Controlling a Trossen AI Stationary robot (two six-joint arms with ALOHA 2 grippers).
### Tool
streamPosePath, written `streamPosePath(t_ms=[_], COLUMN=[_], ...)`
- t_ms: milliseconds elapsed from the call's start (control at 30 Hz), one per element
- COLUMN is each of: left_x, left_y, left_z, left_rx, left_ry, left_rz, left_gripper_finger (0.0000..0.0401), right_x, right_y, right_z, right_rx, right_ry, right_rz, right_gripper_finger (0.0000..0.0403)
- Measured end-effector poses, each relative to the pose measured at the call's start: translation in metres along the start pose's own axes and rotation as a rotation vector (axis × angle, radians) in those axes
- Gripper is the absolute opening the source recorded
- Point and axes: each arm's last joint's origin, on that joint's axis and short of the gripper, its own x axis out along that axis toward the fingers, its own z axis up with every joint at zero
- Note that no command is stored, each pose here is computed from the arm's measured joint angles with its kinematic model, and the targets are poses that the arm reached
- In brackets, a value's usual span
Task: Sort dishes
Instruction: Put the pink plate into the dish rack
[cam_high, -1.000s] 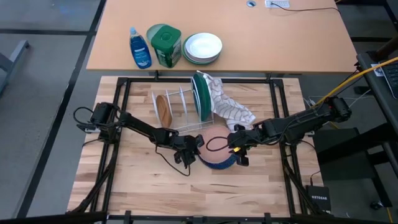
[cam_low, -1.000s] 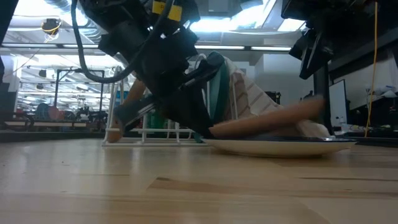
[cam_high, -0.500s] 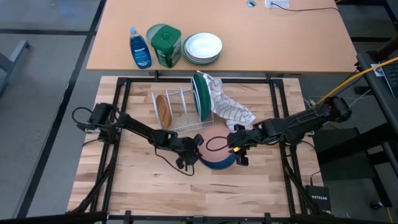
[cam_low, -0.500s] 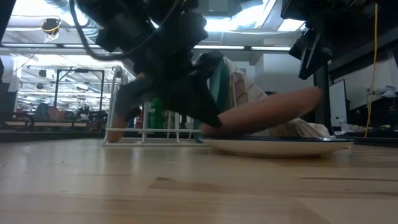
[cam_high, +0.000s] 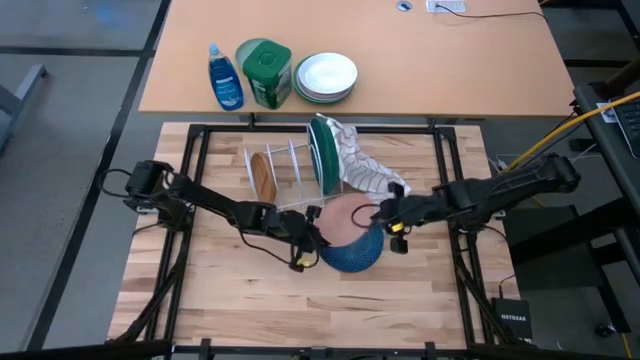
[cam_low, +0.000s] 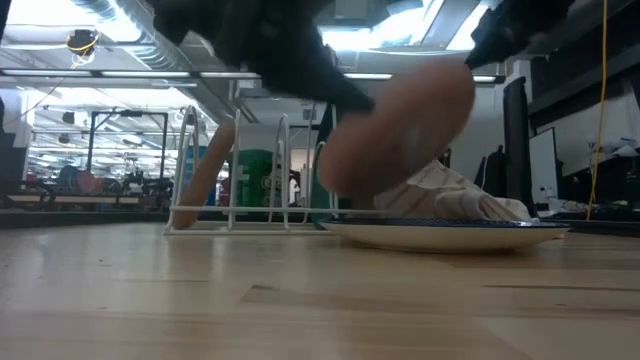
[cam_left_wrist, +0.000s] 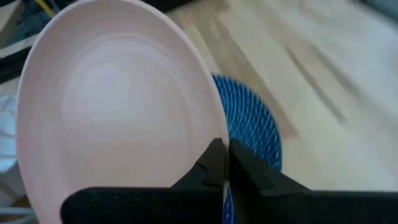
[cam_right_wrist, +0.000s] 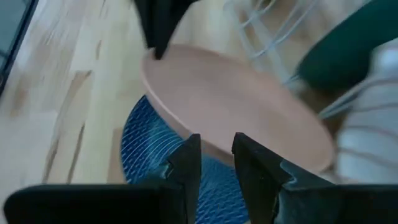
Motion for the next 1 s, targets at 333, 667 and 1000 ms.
streamPosePath(t_ms=[333,667,1000], left_x=[-0.052,-0.123,-0.166], left_y=[0.016,0.036,0.049], left_z=[0.045,0.079,0.082], left_rx=[-0.320,-0.542,-0.785], left_ry=[-0.258,-0.512,-0.604], left_rz=[0.029,0.187,0.437], left_gripper_finger=[0.0000,0.0000,0.0000], right_x=[-0.056,-0.092,-0.091], right_y=[-0.017,-0.026,-0.026], right_z=[0.001,-0.005,-0.005], right_rx=[-0.052,-0.051,-0.056], right_ry=[-0.230,-0.360,-0.351], right_rz=[-0.189,-0.233,-0.235], right_gripper_finger=[0.0099,0.0099,0.0099])
